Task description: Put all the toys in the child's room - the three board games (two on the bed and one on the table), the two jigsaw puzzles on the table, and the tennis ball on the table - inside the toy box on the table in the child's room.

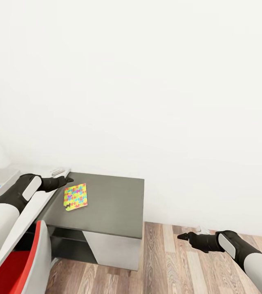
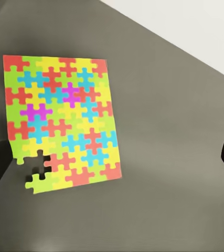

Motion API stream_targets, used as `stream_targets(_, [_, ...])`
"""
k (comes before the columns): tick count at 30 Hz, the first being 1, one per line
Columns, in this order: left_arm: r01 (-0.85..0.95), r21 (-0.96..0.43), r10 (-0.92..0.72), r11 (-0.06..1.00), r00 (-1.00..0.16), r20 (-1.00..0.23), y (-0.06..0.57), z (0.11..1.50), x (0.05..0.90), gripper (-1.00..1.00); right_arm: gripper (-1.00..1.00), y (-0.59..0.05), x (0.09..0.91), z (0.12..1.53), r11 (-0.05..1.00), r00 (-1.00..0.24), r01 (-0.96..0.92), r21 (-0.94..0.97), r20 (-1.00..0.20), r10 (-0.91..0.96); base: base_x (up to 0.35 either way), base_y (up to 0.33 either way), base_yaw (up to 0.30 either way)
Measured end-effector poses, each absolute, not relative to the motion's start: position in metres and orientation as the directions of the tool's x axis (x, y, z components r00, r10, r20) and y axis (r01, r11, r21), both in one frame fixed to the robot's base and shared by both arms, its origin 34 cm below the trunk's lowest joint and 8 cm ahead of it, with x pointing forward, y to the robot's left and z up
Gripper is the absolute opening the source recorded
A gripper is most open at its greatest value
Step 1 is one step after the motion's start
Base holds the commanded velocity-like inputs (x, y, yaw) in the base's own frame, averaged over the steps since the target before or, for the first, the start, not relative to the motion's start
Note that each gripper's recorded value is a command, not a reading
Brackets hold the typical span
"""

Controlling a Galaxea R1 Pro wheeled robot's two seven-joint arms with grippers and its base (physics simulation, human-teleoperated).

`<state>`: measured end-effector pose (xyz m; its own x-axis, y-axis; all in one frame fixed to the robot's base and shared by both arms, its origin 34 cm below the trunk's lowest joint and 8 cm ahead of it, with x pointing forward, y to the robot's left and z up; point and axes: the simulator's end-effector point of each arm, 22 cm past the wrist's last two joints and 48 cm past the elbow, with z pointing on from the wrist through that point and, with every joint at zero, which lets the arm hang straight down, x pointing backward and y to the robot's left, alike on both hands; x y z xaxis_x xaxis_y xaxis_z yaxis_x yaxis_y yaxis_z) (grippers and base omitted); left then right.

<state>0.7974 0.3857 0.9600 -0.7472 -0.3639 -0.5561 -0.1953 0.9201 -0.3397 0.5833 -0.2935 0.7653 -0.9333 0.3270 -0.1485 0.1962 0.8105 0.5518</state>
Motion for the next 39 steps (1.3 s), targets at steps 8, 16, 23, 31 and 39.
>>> stream_targets(8, [-0.200, -0.335, -0.363, 0.921, -0.755, -0.546, 0.386, 0.951, 0.797, 1.00, 1.00, -0.293, 0.580, 0.759, 0.811, -0.936, 0.202, 0.549, -0.136, 0.325, 0.032, 0.002, 0.000])
stream_targets(16, [-0.204, -0.332, -0.362, 0.921, -0.763, -0.536, 0.386, 0.942, 0.796, 1.00, 1.00, -0.293, 0.576, 0.753, 0.812, -0.938, 0.208, 0.546, -0.124, 0.324, 0.176, 0.062, 0.000])
stream_targets(23, [-0.208, -0.329, -0.362, 0.921, -0.769, -0.527, 0.387, 0.934, 0.795, 1.00, 1.00, -0.293, 0.573, 0.747, 0.813, -0.940, 0.214, 0.542, -0.113, 0.323, 0.030, 0.012, 0.000])
stream_targets(31, [-0.214, -0.323, -0.361, 0.922, -0.775, -0.518, 0.387, 0.926, 0.794, 1.00, 1.00, -0.293, 0.570, 0.741, 0.813, -0.941, 0.221, 0.539, -0.100, 0.323, 0.011, 0.001, 0.000])
stream_targets(39, [-0.219, -0.318, -0.361, 0.922, -0.782, -0.509, 0.389, 0.917, 0.793, 1.00, 1.00, -0.293, 0.566, 0.735, 0.813, -0.942, 0.228, 0.535, -0.088, 0.323, 0.095, 0.001, 0.000])
